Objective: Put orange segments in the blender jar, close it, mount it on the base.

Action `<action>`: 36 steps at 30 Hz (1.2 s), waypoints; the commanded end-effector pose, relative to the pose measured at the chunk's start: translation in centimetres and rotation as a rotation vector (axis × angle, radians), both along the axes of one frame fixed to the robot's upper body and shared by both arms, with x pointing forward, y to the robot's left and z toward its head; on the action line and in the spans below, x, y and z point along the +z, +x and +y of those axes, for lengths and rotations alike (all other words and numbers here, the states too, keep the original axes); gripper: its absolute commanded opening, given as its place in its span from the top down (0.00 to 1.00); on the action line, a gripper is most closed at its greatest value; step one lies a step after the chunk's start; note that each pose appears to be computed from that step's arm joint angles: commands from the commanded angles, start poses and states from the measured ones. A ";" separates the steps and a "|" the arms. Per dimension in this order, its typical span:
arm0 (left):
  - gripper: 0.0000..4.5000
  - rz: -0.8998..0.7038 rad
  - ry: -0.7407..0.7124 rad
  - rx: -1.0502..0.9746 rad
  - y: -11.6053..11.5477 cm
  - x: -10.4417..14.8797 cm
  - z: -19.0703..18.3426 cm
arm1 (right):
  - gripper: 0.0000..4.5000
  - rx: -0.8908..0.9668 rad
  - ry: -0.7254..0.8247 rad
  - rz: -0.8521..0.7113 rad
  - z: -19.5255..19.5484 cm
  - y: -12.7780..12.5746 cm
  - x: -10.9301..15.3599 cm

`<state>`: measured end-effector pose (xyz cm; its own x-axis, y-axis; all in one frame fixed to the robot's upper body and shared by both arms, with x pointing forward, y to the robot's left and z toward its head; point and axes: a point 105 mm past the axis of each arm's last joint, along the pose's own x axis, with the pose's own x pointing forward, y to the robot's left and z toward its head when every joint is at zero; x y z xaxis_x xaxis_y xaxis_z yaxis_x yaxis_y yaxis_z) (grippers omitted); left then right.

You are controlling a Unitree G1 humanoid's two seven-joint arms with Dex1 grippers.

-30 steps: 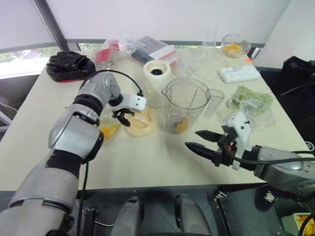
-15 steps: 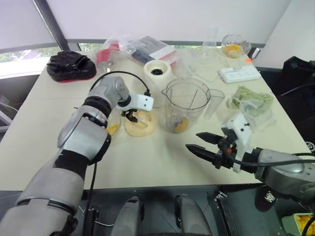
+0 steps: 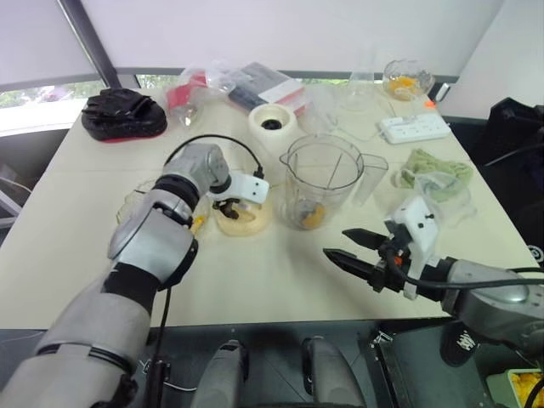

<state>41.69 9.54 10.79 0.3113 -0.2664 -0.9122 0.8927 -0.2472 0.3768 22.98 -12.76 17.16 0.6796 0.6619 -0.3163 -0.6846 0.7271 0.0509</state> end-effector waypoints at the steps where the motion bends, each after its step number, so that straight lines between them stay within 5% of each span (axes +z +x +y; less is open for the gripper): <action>1: 0.37 -0.025 0.023 -0.022 0.2 0.3 0.0 | 0.33 -0.004 0.010 -0.060 0.1 -0.2 1.2; 10: 0.37 -0.033 0.015 -0.021 0.2 -0.2 -0.4 | 0.33 -0.030 0.011 -0.068 0.0 -0.2 1.2; 13: 0.56 -0.043 0.021 -0.024 0.2 -0.3 -0.4 | 0.32 -0.038 0.011 -0.073 -0.1 -0.1 1.3; 17: 0.94 -0.039 0.016 -0.020 0.2 -0.5 -0.5 | 0.32 -0.049 0.008 -0.079 -0.3 0.0 1.4; 36: 0.94 -0.009 -0.208 0.003 0.3 2.7 -3.6 | 0.32 -0.091 0.015 -0.105 -0.8 0.8 1.4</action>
